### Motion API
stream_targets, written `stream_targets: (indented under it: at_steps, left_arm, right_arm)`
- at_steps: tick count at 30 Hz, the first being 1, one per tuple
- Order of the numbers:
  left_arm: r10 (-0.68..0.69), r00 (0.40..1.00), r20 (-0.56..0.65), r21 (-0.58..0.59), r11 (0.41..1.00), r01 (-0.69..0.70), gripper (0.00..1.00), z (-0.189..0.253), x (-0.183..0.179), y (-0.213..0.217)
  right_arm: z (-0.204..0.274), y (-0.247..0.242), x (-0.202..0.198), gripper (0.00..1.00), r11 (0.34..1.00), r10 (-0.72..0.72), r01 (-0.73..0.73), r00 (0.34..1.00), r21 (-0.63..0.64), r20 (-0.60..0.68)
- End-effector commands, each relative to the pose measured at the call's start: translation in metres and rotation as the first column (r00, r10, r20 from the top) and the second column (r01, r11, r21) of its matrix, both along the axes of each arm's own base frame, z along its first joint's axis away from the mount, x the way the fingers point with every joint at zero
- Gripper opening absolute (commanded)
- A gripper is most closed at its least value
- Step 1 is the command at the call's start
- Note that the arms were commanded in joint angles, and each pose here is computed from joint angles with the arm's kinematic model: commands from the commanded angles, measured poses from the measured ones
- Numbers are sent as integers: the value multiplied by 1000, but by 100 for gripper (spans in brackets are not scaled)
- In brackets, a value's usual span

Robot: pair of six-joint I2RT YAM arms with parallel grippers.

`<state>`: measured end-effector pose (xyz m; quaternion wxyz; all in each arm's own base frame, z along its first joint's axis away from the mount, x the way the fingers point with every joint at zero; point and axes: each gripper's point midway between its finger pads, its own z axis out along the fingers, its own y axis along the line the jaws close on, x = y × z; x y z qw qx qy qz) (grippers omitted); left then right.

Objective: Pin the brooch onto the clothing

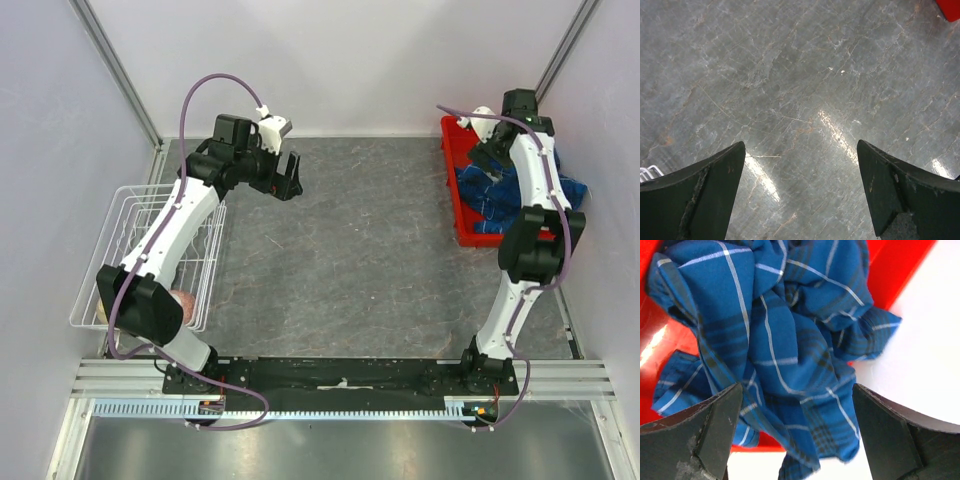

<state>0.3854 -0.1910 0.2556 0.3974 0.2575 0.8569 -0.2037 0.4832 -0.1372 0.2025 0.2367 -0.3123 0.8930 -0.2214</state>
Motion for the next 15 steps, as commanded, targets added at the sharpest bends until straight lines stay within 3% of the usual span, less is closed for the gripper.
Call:
stream_targets:
  at_steps: [1, 10, 13, 15]
  left_arm:
    - [-36, 999, 11, -13, 999, 36, 99, 1, -4, -3]
    - [-24, 999, -25, 55, 998, 25, 99, -17, -6, 7]
    - [-19, 999, -41, 66, 998, 21, 99, -22, -6, 8]
    - [-18, 999, -49, 63, 998, 21, 99, -24, -6, 8]
  right_arm:
    - [-19, -13, 18, 98, 996, 53, -58, 996, -72, -72]
    - [-146, -18, 32, 98, 999, 21, -32, 973, -41, -231]
    - [-173, -15, 24, 98, 1000, 10, -14, 962, -15, -271]
    - [-179, -14, 21, 93, 1000, 7, -3, 962, 14, -273]
